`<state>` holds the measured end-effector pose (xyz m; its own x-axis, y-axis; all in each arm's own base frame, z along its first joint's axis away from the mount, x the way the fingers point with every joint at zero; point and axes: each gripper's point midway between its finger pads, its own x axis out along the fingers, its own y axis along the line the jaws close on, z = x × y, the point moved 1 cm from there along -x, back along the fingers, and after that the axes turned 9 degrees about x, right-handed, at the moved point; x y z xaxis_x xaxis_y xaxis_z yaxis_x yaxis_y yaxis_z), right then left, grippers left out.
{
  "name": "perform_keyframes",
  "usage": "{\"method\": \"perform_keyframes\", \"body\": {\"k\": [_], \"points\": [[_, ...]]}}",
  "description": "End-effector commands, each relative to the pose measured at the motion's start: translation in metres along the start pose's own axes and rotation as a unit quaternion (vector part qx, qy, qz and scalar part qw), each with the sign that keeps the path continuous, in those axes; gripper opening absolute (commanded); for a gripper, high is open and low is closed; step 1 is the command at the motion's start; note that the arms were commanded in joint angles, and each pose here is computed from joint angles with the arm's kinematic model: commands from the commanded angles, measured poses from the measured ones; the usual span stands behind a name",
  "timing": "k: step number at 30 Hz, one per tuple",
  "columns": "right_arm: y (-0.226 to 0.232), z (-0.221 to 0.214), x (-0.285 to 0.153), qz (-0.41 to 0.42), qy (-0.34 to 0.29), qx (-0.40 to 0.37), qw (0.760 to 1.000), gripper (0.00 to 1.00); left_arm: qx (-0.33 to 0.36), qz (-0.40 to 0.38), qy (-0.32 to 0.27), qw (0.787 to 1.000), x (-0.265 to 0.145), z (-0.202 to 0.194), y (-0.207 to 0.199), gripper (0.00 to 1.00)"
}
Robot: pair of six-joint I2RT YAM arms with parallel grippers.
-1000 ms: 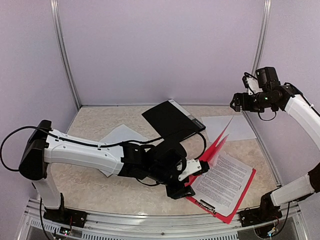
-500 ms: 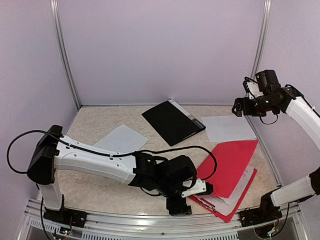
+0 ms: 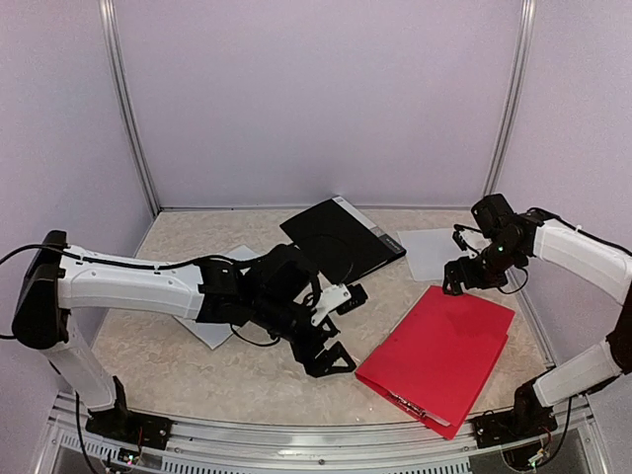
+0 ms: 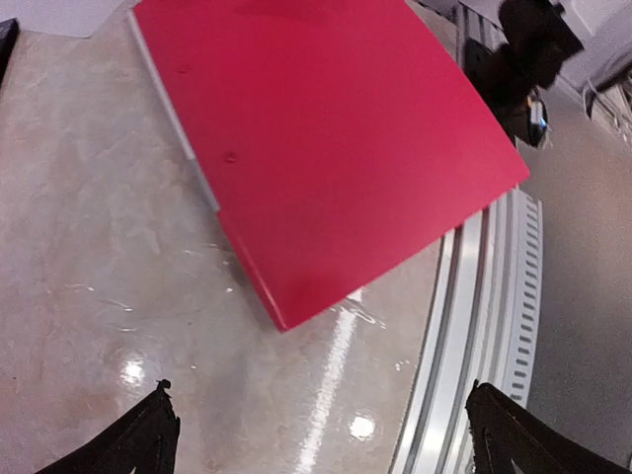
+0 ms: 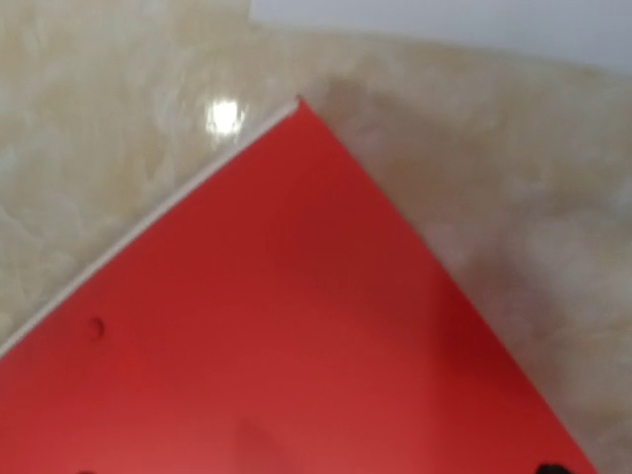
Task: Put the files into the folder
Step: Move the folder with files to the center of the board.
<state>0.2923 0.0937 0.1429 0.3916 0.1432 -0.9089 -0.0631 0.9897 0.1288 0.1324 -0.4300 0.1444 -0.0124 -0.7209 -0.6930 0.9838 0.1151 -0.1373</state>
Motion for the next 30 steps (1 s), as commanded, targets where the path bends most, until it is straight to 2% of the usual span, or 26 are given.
{"method": "perform_keyframes", "body": {"k": [1,4,6,10,18,22,26,30], "points": [[0.001,-0.012,0.033,-0.005,0.042,-0.019,0.999,0.95,-0.151,0.026,-0.067,0.986,-0.012,0.029,0.051,0.99],[-0.005,-0.021,0.055,-0.02,0.081,-0.03,0.996,0.96,-0.242,0.013,-0.072,0.968,-0.001,0.032,0.078,0.99],[-0.005,-0.023,0.065,-0.022,0.097,-0.034,0.994,0.96,-0.29,-0.023,-0.063,0.955,0.015,0.031,0.086,0.99],[-0.009,-0.02,0.073,-0.025,0.109,-0.03,0.993,0.97,-0.331,-0.042,-0.028,0.942,0.044,0.025,0.094,0.99],[-0.035,0.004,0.075,-0.055,0.102,-0.003,0.993,0.98,-0.369,-0.101,0.022,0.924,0.077,0.01,0.093,0.99],[-0.038,-0.007,0.087,-0.058,0.118,0.003,0.991,0.97,-0.373,-0.117,0.035,0.92,0.094,0.012,0.097,0.99],[-0.045,-0.023,0.097,-0.072,0.14,0.009,0.988,0.93,-0.387,-0.139,0.047,0.91,0.114,0.012,0.097,0.93],[-0.036,-0.026,0.104,-0.045,0.147,0.012,0.988,0.88,-0.401,-0.151,0.057,0.902,0.128,0.009,0.098,0.86]]}}
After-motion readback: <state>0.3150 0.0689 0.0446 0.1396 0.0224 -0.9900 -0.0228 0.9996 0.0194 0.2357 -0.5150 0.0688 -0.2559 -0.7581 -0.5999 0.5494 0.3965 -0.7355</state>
